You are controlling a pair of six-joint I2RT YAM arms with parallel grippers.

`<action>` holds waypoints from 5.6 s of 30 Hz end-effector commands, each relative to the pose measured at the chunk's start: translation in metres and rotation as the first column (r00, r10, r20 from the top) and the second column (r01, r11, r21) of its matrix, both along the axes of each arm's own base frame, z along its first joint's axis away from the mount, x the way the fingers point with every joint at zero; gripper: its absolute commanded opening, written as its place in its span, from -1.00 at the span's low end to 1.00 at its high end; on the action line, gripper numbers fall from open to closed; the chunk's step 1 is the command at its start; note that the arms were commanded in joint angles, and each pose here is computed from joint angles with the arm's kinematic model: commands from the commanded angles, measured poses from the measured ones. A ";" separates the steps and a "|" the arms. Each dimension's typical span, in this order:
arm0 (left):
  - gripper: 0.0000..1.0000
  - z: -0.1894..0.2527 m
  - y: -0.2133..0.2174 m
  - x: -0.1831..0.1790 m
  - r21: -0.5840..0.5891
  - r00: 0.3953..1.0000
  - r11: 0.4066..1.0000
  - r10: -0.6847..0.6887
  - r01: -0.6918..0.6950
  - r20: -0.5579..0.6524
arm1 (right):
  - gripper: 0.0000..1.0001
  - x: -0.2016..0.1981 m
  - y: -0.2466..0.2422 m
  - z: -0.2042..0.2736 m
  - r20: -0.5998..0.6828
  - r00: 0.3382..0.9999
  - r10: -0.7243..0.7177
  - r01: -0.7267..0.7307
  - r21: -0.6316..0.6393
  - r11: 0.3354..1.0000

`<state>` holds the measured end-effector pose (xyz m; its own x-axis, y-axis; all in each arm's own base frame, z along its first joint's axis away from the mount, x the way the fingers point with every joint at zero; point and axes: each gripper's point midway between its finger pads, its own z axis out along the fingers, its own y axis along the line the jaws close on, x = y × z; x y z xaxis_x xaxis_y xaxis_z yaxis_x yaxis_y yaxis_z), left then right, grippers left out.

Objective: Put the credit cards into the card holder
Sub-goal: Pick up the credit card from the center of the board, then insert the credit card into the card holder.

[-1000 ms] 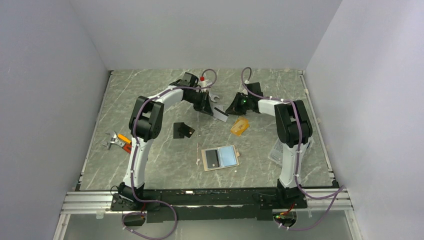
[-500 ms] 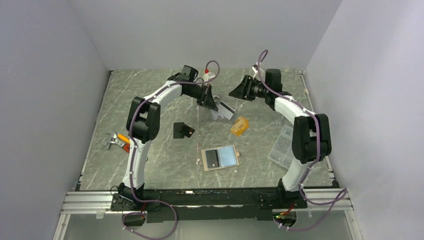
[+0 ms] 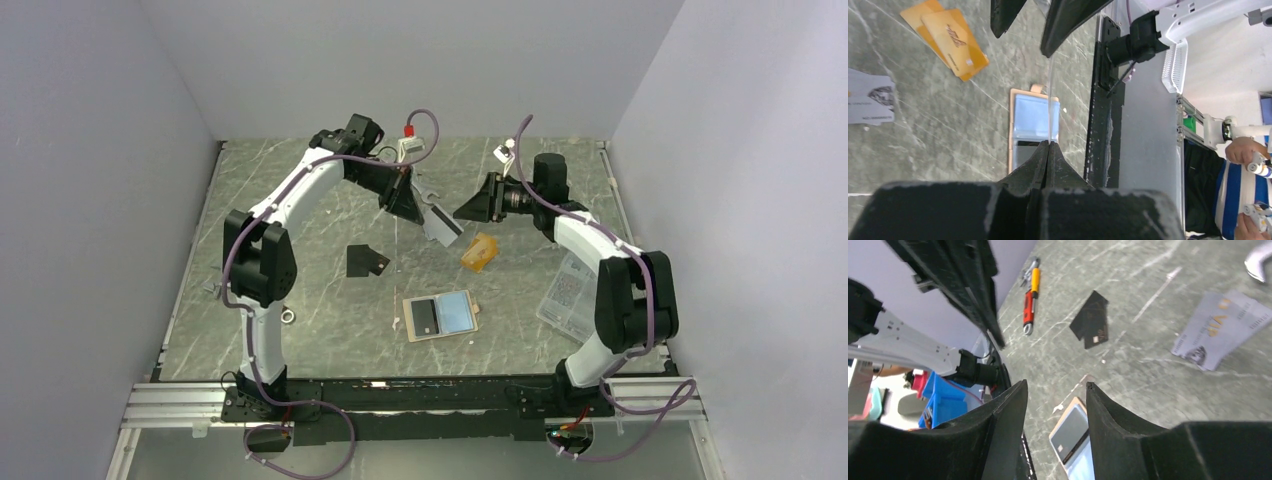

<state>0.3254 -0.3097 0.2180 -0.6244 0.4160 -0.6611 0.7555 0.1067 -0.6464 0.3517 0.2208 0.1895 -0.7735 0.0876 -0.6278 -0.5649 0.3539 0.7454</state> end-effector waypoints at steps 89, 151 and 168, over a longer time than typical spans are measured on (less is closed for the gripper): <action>-0.35 -0.188 0.013 -0.105 0.671 0.766 0.728 -0.510 0.141 0.393 | -1.00 -0.152 -0.041 -0.149 -0.326 0.867 -0.377 0.136 -0.572 0.809; -0.55 -0.199 0.020 -0.095 0.728 0.738 0.676 -0.549 0.115 0.393 | -1.00 -0.160 -0.037 -0.128 -0.300 0.895 -0.331 0.154 -0.488 0.859; -0.59 -0.199 0.020 -0.094 0.731 0.736 0.672 -0.552 0.116 0.391 | -1.00 -0.155 -0.039 -0.129 -0.276 0.895 -0.349 0.177 -0.499 0.849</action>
<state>0.2304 -0.2871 0.0219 0.0121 0.9465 -0.3225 0.9999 -0.0088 0.0118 0.1904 0.1745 0.0550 -0.9415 0.1001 -0.3217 -0.1091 0.8127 0.5724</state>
